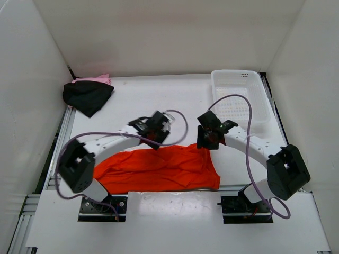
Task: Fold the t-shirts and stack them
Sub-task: Rotate the tshirt 90 degrees
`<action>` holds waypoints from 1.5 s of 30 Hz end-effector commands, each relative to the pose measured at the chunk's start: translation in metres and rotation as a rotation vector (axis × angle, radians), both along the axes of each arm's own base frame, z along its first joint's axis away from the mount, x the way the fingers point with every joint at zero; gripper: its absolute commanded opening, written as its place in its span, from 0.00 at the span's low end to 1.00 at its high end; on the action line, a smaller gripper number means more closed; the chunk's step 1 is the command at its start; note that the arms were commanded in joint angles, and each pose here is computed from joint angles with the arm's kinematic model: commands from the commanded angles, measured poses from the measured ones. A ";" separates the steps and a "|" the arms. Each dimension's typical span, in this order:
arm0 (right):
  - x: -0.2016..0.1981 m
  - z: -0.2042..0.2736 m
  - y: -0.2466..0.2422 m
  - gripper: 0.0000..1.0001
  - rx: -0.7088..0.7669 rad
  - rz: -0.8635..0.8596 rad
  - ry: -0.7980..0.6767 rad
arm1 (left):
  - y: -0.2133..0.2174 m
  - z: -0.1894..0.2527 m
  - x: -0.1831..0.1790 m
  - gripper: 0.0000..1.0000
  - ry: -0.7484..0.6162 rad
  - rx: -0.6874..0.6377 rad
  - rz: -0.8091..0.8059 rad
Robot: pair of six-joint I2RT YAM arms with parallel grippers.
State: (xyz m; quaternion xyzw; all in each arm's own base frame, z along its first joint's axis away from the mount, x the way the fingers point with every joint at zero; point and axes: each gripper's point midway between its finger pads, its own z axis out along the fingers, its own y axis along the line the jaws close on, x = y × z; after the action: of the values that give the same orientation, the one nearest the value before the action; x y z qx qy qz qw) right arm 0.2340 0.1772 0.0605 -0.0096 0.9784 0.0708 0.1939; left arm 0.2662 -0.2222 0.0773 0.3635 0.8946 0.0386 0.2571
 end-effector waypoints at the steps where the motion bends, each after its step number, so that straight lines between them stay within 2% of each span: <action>1: 0.006 0.017 -0.007 0.55 -0.031 -0.078 -0.025 | 0.091 0.048 0.029 0.75 -0.154 0.023 0.257; 4: 0.011 0.010 -0.008 0.55 -0.057 -0.111 0.007 | 0.168 0.025 0.013 0.75 -0.122 0.124 0.442; 5: 0.014 0.003 -0.008 0.55 -0.083 -0.127 0.028 | 0.205 0.024 0.008 0.75 -0.123 0.138 0.558; 6: 0.016 -0.001 -0.009 0.55 -0.105 -0.130 0.040 | 0.226 0.004 -0.010 0.76 -0.077 0.172 0.609; 9: 0.016 -0.021 -0.011 0.55 -0.149 -0.154 0.102 | 0.265 -0.024 -0.038 0.78 -0.025 0.134 0.760; 13: 0.027 -0.039 -0.007 0.56 -0.195 -0.157 0.137 | 0.284 -0.043 -0.047 0.80 -0.036 0.096 0.855; 16: 0.031 -0.047 -0.005 0.55 -0.222 -0.146 0.165 | 0.311 -0.060 -0.056 0.79 -0.018 0.149 0.966; 19: 0.035 -0.053 0.000 0.42 -0.228 -0.132 0.181 | 0.342 -0.072 -0.061 0.75 0.005 0.156 1.106; 22: 0.050 -0.054 0.009 0.28 -0.234 -0.094 0.173 | 0.355 -0.077 -0.066 0.73 0.037 0.105 1.186; 24: 0.060 -0.058 0.015 0.16 -0.252 -0.067 0.186 | 0.351 -0.075 -0.062 0.73 0.028 0.070 1.174; 26: 0.093 -0.041 0.038 0.08 -0.208 -0.062 0.124 | 0.347 -0.070 -0.062 0.77 -0.003 0.036 1.165; 27: 0.102 -0.049 0.040 0.08 -0.224 -0.055 0.140 | 0.345 -0.067 -0.062 0.80 -0.010 0.025 1.161; 29: 0.143 -0.024 0.062 0.08 -0.171 -0.056 0.063 | 0.348 -0.062 -0.060 0.81 -0.037 0.030 1.167; 31: 0.168 -0.031 0.074 0.08 -0.167 -0.056 0.052 | 0.353 -0.060 -0.063 0.81 -0.046 0.062 1.182; 32: 0.200 -0.005 0.092 0.08 -0.088 -0.067 -0.028 | 0.353 -0.063 -0.069 0.81 -0.027 0.068 1.191; 33: 0.211 -0.019 0.094 0.11 -0.083 -0.075 -0.011 | 0.355 -0.063 -0.070 0.81 -0.029 0.076 1.195; 35: 0.241 0.000 0.119 0.17 0.041 -0.052 -0.070 | 0.354 -0.061 -0.066 0.84 -0.036 0.065 1.191; 36: 0.257 -0.003 0.125 0.31 0.100 -0.051 -0.094 | 0.354 -0.061 -0.067 0.86 -0.024 0.069 1.191; 37: 0.265 0.005 0.133 0.40 0.164 -0.046 -0.109 | 0.354 -0.058 -0.066 0.86 -0.019 0.070 1.191; 39: 0.280 0.024 0.137 0.52 0.279 -0.051 -0.137 | 0.355 -0.050 -0.058 0.92 -0.024 0.058 1.186; 40: 0.283 0.043 0.149 0.57 0.348 -0.018 -0.168 | 0.353 -0.048 -0.059 0.92 -0.008 0.053 1.182; 42: 0.284 0.079 0.141 0.61 0.362 -0.008 -0.235 | 0.353 -0.039 -0.051 0.93 -0.018 0.037 1.176; 43: 0.285 0.093 0.136 0.62 0.345 0.005 -0.276 | 0.352 -0.037 -0.050 1.00 -0.015 0.026 1.171; 44: 0.281 0.127 0.128 0.64 0.324 -0.009 -0.351 | 0.352 -0.034 -0.050 1.00 -0.009 0.027 1.171; 45: 0.269 0.118 0.121 0.64 0.282 -0.023 -0.333 | 0.352 -0.026 -0.043 1.00 -0.033 0.009 1.166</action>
State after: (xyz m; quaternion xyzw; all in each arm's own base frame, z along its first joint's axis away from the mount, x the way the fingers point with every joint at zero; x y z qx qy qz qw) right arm 0.5114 0.2921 0.0773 0.0449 0.9482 0.1711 0.2640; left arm 0.2108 0.1311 0.0314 -0.1874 0.9438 0.1989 0.1860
